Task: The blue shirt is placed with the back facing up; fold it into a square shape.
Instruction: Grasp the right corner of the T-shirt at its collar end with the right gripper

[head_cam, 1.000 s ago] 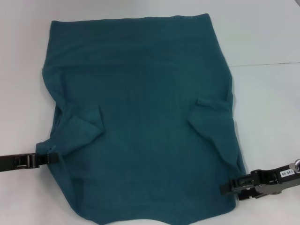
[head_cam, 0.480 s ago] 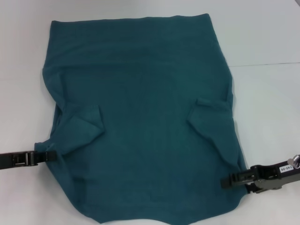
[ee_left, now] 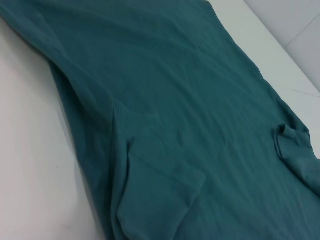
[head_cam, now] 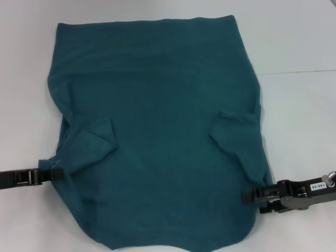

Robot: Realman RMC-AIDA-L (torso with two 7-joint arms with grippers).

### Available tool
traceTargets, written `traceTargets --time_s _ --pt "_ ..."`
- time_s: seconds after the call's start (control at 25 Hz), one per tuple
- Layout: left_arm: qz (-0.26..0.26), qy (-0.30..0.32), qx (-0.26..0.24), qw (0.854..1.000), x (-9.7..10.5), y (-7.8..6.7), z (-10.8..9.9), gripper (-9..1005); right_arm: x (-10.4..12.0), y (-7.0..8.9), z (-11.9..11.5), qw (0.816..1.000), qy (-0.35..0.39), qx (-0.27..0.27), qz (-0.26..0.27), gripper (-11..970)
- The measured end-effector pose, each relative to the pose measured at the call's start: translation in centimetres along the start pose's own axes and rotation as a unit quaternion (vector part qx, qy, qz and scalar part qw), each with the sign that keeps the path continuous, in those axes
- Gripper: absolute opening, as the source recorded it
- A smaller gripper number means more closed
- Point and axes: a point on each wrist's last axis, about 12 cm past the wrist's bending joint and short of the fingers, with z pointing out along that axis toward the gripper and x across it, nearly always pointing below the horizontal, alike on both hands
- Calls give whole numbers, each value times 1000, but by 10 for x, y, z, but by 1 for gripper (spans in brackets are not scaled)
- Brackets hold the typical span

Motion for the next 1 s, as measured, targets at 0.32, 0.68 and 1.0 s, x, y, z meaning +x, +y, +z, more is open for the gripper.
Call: traceTargets --time_s 0.32,0.68,1.0 --pt "1 0 0 1000 0 0 0 85 13 -7 4 1000 -9 -14 22 926" --pt "6 0 1 1000 1 -1 1 85 22 -15 3 999 -16 -14 40 926" --pt "5 0 2 1000 1 -1 1 85 20 -22 -11 998 -45 -11 52 925"
